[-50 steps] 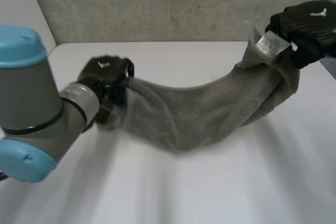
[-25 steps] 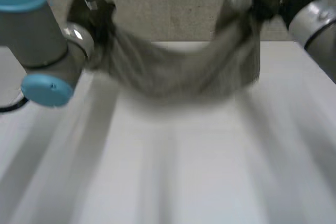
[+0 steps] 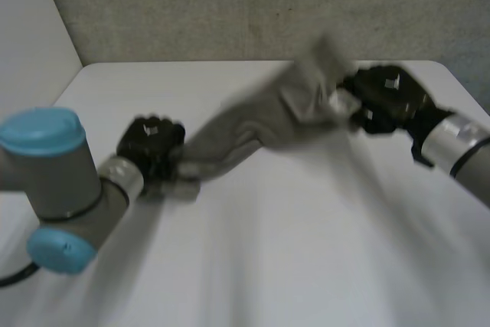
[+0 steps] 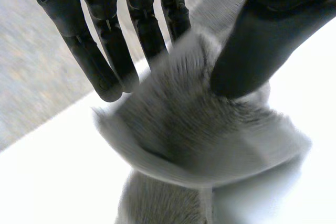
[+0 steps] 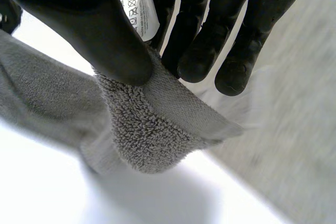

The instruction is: Fold the towel.

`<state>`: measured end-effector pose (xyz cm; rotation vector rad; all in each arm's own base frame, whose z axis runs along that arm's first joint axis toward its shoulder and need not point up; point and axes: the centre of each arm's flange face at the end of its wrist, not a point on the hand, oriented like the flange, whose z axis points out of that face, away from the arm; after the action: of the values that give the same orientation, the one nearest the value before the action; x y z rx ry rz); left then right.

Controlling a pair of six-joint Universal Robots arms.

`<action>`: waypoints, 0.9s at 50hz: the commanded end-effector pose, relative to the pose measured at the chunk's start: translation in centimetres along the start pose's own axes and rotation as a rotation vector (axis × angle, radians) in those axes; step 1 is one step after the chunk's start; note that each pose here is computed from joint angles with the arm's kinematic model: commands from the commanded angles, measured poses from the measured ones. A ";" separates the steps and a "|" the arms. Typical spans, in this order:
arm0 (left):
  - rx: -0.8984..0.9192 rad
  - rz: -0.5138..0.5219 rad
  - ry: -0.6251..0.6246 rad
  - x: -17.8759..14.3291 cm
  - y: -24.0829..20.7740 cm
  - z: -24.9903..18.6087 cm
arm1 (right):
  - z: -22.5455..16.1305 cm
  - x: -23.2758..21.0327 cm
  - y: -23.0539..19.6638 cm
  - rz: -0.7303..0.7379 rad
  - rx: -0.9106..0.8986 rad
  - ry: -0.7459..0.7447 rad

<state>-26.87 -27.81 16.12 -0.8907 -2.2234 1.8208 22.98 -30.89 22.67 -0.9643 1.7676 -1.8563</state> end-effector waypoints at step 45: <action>-0.031 0.100 0.008 0.8 2.0 1.4 | -3.5 -2.4 5.8 0.053 -0.264 -0.036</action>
<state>-27.14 -27.87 13.74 -1.0334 -2.2529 1.8196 21.13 -27.53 16.70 -1.0273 2.0283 -1.5943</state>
